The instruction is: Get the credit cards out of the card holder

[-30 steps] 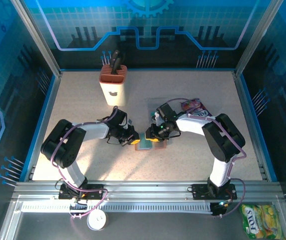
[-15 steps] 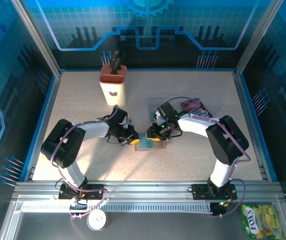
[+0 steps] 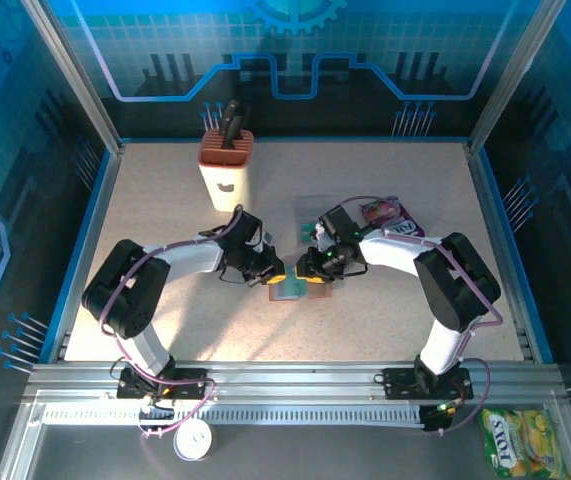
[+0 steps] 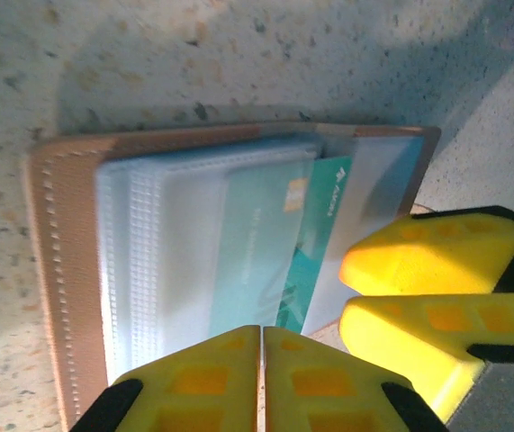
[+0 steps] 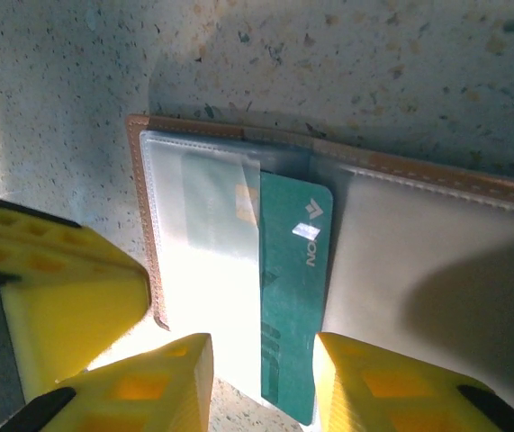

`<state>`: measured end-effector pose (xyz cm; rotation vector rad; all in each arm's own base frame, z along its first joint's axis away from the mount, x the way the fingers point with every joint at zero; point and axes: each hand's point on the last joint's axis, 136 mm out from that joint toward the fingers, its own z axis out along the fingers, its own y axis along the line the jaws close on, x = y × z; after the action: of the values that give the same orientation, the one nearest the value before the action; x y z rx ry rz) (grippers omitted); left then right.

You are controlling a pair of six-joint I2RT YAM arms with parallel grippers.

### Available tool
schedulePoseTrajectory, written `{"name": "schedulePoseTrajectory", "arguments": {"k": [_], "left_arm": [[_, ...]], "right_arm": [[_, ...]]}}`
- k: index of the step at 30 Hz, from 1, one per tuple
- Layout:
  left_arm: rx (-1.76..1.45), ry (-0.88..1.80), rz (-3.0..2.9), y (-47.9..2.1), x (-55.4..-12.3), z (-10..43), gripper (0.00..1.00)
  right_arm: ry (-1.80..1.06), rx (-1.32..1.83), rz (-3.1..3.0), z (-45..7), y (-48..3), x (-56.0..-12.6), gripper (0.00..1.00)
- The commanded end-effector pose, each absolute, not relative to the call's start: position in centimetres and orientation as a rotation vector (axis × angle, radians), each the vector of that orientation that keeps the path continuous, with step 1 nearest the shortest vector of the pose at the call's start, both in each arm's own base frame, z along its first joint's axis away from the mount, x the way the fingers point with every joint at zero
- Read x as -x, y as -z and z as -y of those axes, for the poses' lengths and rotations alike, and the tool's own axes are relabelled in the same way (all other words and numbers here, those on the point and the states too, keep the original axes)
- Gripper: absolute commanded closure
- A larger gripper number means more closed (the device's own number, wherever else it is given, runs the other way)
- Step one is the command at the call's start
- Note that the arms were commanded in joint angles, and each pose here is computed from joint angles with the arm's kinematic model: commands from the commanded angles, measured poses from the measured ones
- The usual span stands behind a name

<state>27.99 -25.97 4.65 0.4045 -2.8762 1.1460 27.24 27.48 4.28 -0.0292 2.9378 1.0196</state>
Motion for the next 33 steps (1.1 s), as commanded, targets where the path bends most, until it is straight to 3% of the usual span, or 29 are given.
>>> {"name": "schedulePoseTrajectory", "arguments": {"k": [1, 33], "left_arm": [[-0.381, -1.112, 2.869, -4.2, -27.7, 26.4, 0.90], [-0.405, -0.971, 2.878, -1.5, -26.7, 25.0, 0.92]], "right_arm": [[-1.062, 0.022, -2.931, -27.5, -4.3, -27.2, 0.64], [-1.054, 0.034, -2.972, -27.4, -2.6, -26.8, 0.67]]}}
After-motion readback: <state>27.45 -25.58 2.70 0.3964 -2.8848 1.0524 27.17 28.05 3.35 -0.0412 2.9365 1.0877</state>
